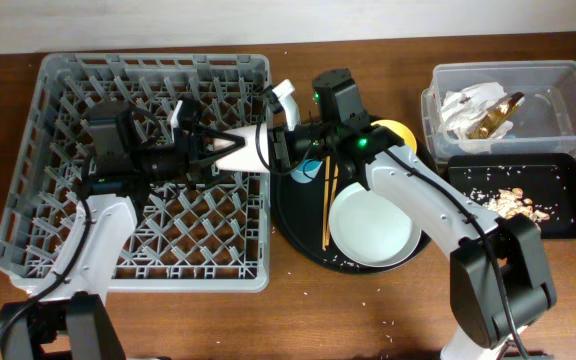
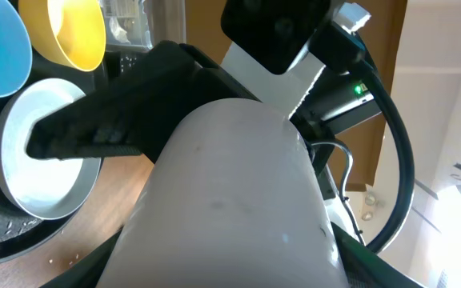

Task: Sort waste into correct bins and load items into the dishwasher rack
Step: 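Place the pink cup upside down in the dish rack with the left gripper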

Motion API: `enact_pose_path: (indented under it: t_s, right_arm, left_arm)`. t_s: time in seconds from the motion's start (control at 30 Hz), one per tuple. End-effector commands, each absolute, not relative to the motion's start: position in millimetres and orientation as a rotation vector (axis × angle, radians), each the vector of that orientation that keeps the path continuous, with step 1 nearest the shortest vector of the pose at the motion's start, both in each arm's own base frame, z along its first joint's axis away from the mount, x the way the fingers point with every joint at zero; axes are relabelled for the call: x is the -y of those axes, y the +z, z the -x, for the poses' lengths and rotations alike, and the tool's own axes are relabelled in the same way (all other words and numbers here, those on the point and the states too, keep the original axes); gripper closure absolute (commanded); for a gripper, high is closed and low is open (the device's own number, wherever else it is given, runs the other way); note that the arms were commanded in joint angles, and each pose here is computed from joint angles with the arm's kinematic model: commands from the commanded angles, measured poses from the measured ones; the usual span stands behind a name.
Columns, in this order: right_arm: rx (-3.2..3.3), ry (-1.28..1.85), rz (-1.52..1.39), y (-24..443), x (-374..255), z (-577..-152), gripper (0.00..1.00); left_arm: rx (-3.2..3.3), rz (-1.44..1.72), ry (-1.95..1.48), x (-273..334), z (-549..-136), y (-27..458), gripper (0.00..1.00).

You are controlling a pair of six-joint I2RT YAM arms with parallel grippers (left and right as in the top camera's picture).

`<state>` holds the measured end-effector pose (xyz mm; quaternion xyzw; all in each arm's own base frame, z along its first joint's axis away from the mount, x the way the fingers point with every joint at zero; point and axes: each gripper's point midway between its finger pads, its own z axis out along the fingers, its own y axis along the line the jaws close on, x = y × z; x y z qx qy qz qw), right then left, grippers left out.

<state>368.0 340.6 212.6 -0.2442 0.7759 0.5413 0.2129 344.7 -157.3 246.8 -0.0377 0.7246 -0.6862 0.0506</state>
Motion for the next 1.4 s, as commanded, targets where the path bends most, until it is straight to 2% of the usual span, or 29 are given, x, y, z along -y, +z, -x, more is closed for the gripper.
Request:
enact_pose_path:
  t_s: [0.0, 0.1, 0.37, 0.47, 0.53, 0.63, 0.67, 0.77, 0.9, 1.07, 1.2, 1.37]
  right_arm:
    - [-2.141, 1.499, 0.689, 214, -342, -370, 0.42]
    - [-2.139, 1.488, 0.631, 215, -320, -387, 0.36]
    - [-2.024, 1.660, 0.543, 242, -229, -414, 0.32]
    - [-1.981, 1.656, 0.481, 254, -186, -425, 0.22]
    - [-1.953, 1.643, 0.458, 264, -165, -427, 0.20]
    - [-1.938, 1.624, 0.457, 275, -158, -424, 0.12]
    - [-1.938, 1.624, 0.459, 275, -160, -424, 0.02]
    - [-1.945, 1.620, 0.456, 273, -160, -423, 0.01]
    - [-1.977, 1.559, 0.445, 261, -157, -425, 0.02]
    - [-2.369, 1.165, 0.164, 185, -125, -430, 0.01]
    - [-2.610, 0.794, -0.021, 154, -84, -411, 0.01]
    - [-2.640, 0.741, -0.014, 152, -79, -405, 0.01]
  left_arm:
    - [-2.191, 0.063, -2.081, 159, -344, 252, 0.50]
    - [-2.181, 0.039, -2.077, 159, -344, 254, 0.50]
    - [-2.030, -0.225, -1.942, 159, -353, 275, 0.56]
    - [-1.913, -0.390, -1.827, 161, -358, 291, 0.52]
    - [-1.889, -0.331, -1.751, 157, -372, 291, 0.48]
    - [-1.996, 0.214, -1.514, 123, -427, 251, 0.55]
    - [-2.011, 0.281, -1.408, 115, -437, 239, 0.57]
    - [-2.147, 0.289, -1.158, 111, -443, 218, 0.57]
    - [-2.466, 0.112, -0.740, 110, -411, 223, 0.57]
    - [-2.768, 0.097, -0.148, 80, -348, 213, 0.58]
    - [-2.954, 0.116, 0.042, 58, -311, 189, 0.59]
    - [-3.038, 0.113, 0.071, 56, -298, 138, 0.63]
